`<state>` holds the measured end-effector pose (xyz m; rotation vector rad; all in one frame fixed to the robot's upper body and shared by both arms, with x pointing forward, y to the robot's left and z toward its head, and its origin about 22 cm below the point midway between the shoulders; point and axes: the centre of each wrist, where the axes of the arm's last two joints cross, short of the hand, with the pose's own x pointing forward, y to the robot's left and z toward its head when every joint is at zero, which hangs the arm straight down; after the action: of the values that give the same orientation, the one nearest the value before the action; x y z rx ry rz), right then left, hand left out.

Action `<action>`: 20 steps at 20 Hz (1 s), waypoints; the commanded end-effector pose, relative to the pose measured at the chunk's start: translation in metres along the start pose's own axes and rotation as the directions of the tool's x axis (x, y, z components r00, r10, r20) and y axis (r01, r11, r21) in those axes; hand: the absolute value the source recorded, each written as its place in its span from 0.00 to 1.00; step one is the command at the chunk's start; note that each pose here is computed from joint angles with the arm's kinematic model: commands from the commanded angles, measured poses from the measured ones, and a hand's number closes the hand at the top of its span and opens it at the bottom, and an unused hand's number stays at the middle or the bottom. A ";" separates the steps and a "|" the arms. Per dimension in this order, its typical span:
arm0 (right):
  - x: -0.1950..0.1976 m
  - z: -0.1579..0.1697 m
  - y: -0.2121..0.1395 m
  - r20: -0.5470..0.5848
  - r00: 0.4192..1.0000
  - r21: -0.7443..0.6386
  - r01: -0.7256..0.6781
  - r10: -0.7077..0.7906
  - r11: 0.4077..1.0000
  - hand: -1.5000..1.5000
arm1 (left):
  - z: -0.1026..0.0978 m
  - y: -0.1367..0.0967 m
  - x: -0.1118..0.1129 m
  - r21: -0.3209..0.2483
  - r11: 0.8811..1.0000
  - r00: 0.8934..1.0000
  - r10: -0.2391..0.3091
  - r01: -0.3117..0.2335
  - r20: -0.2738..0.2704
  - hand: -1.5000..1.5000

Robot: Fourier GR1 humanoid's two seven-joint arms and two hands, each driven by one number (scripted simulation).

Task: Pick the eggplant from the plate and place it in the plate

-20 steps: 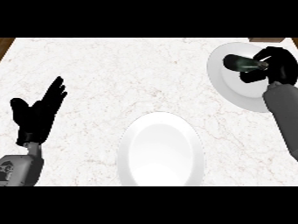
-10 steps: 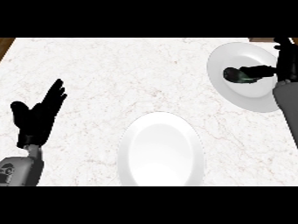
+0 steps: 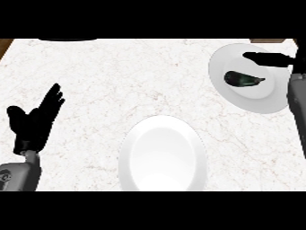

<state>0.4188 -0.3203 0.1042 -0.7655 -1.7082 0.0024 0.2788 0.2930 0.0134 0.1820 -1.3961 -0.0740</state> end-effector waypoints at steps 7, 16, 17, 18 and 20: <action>-0.035 0.027 -0.054 -0.088 0.975 0.086 0.211 -0.204 0.974 0.00 | 0.003 0.008 0.000 0.005 1.000 1.000 0.010 -0.010 0.010 0.50; -0.059 0.030 -0.095 -0.052 0.984 0.029 0.172 -0.171 0.985 0.00 | 0.001 0.006 0.016 -0.015 1.000 1.000 0.006 -0.006 0.009 0.50; -0.059 0.035 -0.092 -0.055 0.983 0.044 0.177 -0.174 0.983 0.00 | 0.004 -0.013 0.011 -0.029 1.000 1.000 0.005 -0.004 0.016 0.50; -0.056 0.022 -0.097 -0.087 0.977 0.023 0.195 -0.193 0.980 0.00 | -0.003 -0.018 0.009 -0.022 1.000 1.000 0.006 -0.006 0.007 0.50; -0.075 0.030 -0.117 -0.058 0.984 0.017 0.167 -0.166 0.986 0.00 | -0.012 -0.023 0.000 0.000 1.000 1.000 -0.009 0.009 0.020 0.50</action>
<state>0.3553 -0.4118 0.0803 -0.5743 -1.7075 -0.1080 0.2833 0.2838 0.0195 0.1735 -1.4075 -0.0817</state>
